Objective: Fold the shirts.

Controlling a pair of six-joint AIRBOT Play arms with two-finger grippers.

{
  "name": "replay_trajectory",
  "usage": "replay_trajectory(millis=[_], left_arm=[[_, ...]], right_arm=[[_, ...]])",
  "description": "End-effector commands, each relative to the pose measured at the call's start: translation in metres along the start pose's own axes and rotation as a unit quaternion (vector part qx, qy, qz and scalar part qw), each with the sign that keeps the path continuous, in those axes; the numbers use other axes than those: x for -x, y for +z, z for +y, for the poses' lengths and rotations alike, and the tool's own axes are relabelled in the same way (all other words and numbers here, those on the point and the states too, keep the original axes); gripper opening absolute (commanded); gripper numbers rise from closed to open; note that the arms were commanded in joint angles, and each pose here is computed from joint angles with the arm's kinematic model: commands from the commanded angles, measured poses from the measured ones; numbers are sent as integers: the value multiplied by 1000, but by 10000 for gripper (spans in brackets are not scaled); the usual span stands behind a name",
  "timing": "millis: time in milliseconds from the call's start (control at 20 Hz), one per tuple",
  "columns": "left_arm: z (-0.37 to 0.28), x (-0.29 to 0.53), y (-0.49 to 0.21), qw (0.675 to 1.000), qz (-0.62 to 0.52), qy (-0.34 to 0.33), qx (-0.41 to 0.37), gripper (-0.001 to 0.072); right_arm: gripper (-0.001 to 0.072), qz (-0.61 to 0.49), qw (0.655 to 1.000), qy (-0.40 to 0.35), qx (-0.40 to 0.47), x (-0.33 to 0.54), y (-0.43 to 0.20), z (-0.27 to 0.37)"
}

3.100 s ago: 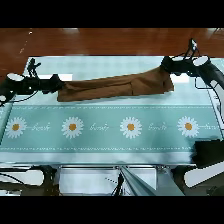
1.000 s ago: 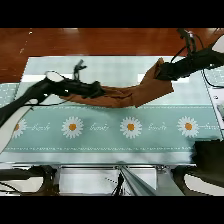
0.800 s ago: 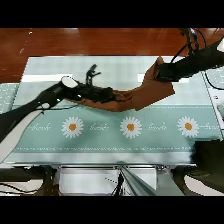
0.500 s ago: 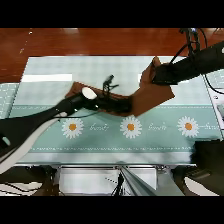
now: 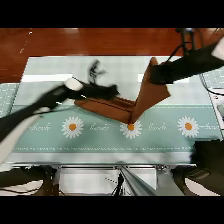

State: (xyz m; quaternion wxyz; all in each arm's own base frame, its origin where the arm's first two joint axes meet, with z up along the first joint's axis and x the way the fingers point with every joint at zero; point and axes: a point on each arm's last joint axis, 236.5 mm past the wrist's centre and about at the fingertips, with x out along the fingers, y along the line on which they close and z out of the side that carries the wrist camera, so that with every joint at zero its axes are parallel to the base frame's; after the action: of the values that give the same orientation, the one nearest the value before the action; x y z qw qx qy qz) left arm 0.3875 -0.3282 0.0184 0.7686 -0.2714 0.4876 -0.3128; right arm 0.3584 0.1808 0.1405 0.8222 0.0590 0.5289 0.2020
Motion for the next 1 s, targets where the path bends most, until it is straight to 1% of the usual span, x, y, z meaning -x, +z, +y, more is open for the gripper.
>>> replay_trajectory(millis=[0, 150, 250, 350, 500, 550, 600, 650, 750, 850, 950], left_arm=[[48, 118, 76, 991, -99, 79, -42, 18], [65, 236, 109, 974, -195, 115, -29, 18], [60, 296, 106, 963, -235, 131, -29, 19], [46, 332, 87, 958, -246, 142, -44, 19], [19, 356, 61, 955, -249, 147, -69, 19], [12, 359, 56, 953, -253, 147, -78, 19], [9, 360, 53, 952, -256, 147, -81, 19], [9, 359, 50, 952, -256, 147, -81, 19], [17, 353, 46, 955, -247, 146, -71, 19], [27, 345, 43, 959, -237, 146, -59, 19], [33, 341, 41, 961, -230, 147, -54, 20]], right_arm=[[24, 7, 1000, 8, 24, -49, 7, 22], [24, 17, 998, 28, 50, -123, 4, 60], [24, 4, 997, 51, 59, -172, 2, 90], [24, -17, 995, 85, 46, -214, 1, 121], [27, -36, 990, 139, -14, -255, -5, 160], [142, -44, 986, 154, -40, -262, -4, 169], [400, -51, 982, 168, -66, -264, -1, 175], [543, -56, 980, 175, -78, -263, 3, 177], [544, -63, 982, 171, -57, -247, 14, 167], [541, -57, 988, 145, -18, -219, 26, 137], [539, -22, 996, 78, 30, -182, 24, 79]])
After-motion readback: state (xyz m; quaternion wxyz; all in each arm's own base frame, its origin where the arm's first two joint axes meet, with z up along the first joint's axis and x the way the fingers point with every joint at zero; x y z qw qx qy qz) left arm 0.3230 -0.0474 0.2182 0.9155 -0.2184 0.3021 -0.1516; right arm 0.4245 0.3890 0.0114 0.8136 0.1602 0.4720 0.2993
